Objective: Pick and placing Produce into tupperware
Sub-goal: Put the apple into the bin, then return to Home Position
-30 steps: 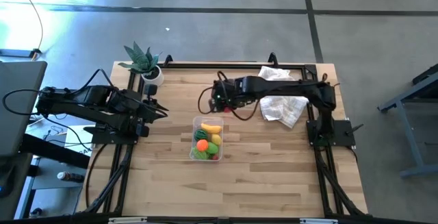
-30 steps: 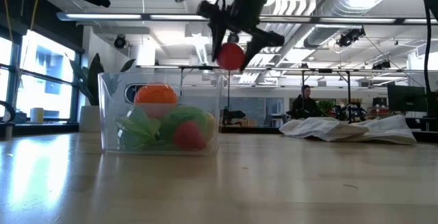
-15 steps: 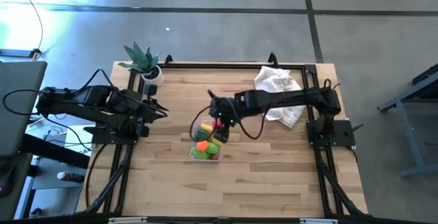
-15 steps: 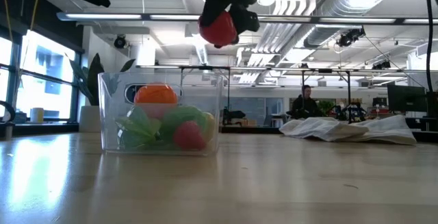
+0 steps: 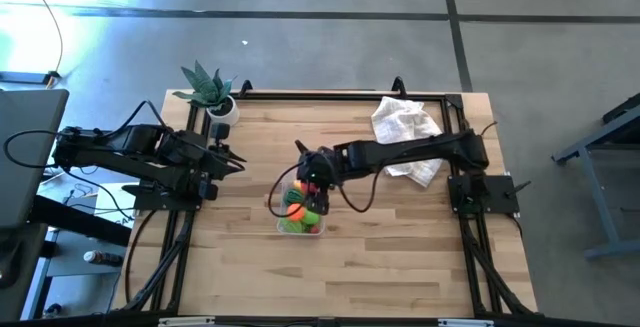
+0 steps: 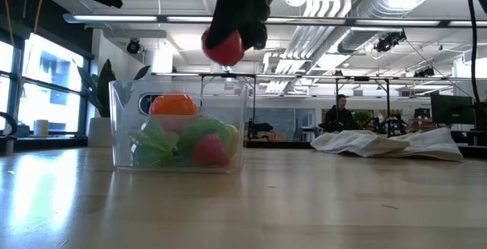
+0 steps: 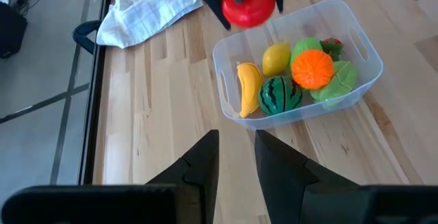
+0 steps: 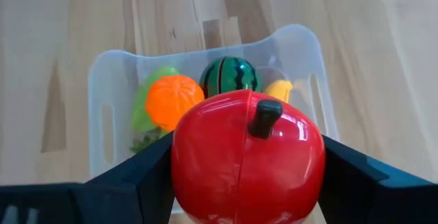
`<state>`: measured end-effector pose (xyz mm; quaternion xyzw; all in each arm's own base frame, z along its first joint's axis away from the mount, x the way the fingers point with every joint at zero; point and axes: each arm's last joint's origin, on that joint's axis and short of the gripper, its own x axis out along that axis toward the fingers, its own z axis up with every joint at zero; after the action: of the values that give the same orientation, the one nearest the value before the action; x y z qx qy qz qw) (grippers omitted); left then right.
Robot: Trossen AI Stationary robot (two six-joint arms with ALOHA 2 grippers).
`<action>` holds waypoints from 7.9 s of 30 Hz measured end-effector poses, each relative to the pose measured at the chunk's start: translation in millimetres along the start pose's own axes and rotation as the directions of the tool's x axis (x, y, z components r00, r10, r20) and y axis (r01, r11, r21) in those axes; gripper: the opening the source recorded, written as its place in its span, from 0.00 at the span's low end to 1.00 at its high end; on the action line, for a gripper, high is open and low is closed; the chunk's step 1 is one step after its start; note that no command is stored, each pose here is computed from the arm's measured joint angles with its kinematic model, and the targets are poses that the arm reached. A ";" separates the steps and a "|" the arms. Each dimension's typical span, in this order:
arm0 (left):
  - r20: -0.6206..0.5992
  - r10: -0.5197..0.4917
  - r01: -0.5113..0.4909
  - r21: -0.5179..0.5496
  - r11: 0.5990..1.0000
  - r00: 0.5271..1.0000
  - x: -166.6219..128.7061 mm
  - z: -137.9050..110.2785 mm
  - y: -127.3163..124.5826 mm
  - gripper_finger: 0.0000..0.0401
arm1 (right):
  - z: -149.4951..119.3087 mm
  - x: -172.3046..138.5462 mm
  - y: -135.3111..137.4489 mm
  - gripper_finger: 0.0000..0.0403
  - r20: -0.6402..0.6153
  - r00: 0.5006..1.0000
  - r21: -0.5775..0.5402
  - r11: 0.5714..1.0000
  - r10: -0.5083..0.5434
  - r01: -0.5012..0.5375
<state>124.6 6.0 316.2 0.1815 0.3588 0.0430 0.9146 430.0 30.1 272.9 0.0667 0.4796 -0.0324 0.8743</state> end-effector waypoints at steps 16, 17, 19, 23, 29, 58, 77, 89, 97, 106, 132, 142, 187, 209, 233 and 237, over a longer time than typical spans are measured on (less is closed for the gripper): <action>0.000 0.000 0.000 0.000 1.000 1.000 0.0 0.0 0.0 0.21 | -5.9 58.2 -4.0 0.64 -0.060 0.998 0.009 0.999 0.032 -0.032; 0.000 0.000 0.000 0.000 1.000 1.000 -0.1 0.0 0.0 0.21 | -6.3 61.1 -4.6 0.64 -0.062 0.998 0.015 0.999 0.031 -0.030; 0.000 0.000 0.000 0.000 1.000 1.000 0.0 -0.1 0.0 0.21 | -8.0 67.9 -7.1 0.64 -0.076 0.997 0.026 0.999 0.027 -0.025; 0.001 0.000 0.000 0.000 1.000 1.000 -0.1 0.0 0.0 0.21 | -10.2 76.0 -11.1 0.64 -0.096 0.995 0.048 0.999 0.027 -0.022; 0.000 0.000 0.000 0.000 1.000 1.000 0.0 0.0 0.0 0.21 | -11.6 80.9 -16.9 0.64 -0.113 0.993 0.076 0.997 0.020 -0.012; 0.000 0.000 0.000 0.000 1.000 1.000 0.0 0.0 0.0 0.21 | -15.6 92.6 -24.1 0.75 -0.146 0.989 0.120 0.993 0.021 -0.004; 0.000 0.000 0.000 0.000 1.000 1.000 0.0 0.0 0.0 0.21 | -13.8 89.8 -29.8 0.83 -0.150 0.985 0.178 0.982 0.088 -0.061; 0.000 0.000 0.000 0.000 1.000 1.000 0.0 0.0 0.0 0.21 | -4.0 36.4 -32.2 0.83 -0.105 0.993 0.170 0.985 0.046 -0.028; 0.000 0.000 0.000 0.000 1.000 1.000 -0.1 0.0 0.0 0.21 | -10.4 -54.5 -32.6 0.82 -0.095 0.992 0.148 0.985 -0.079 0.092; 0.000 0.001 -0.001 -0.001 1.000 1.000 -0.1 0.0 0.1 0.21 | -45.4 -164.8 0.0 0.82 0.058 0.920 0.027 0.922 -0.387 0.387; 0.000 0.000 0.000 0.000 1.000 1.000 0.0 0.0 0.1 0.21 | -208.1 -253.2 -12.6 0.82 0.435 0.895 0.061 0.995 -0.096 0.077; 0.000 0.000 0.000 0.000 1.000 1.000 0.0 0.0 0.0 0.21 | -245.1 -253.3 -24.2 0.82 0.843 0.473 -0.101 0.939 0.256 -0.327; 0.000 0.000 0.000 0.000 1.000 1.000 0.0 0.0 0.1 0.21 | -313.0 -229.6 -75.1 0.04 0.905 0.423 0.067 0.966 0.047 -0.250; 0.000 0.001 -0.001 0.000 1.000 1.000 -0.1 0.0 0.1 0.21 | -322.6 -128.8 -55.9 0.01 0.880 0.448 0.012 0.934 0.160 -0.357; 0.000 0.000 0.000 0.000 1.000 1.000 0.1 0.0 0.0 0.21 | -335.3 -97.7 -54.5 0.00 0.792 0.580 0.019 0.943 0.189 -0.333; 0.000 0.000 0.000 0.000 1.000 1.000 0.0 0.0 0.0 0.21 | -335.4 -97.6 -54.5 0.00 0.792 0.580 0.023 0.941 0.189 -0.338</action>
<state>124.6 6.0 316.3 0.1814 0.3588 0.0432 0.9146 91.1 25.0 172.5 0.1914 0.0330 0.0314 0.9804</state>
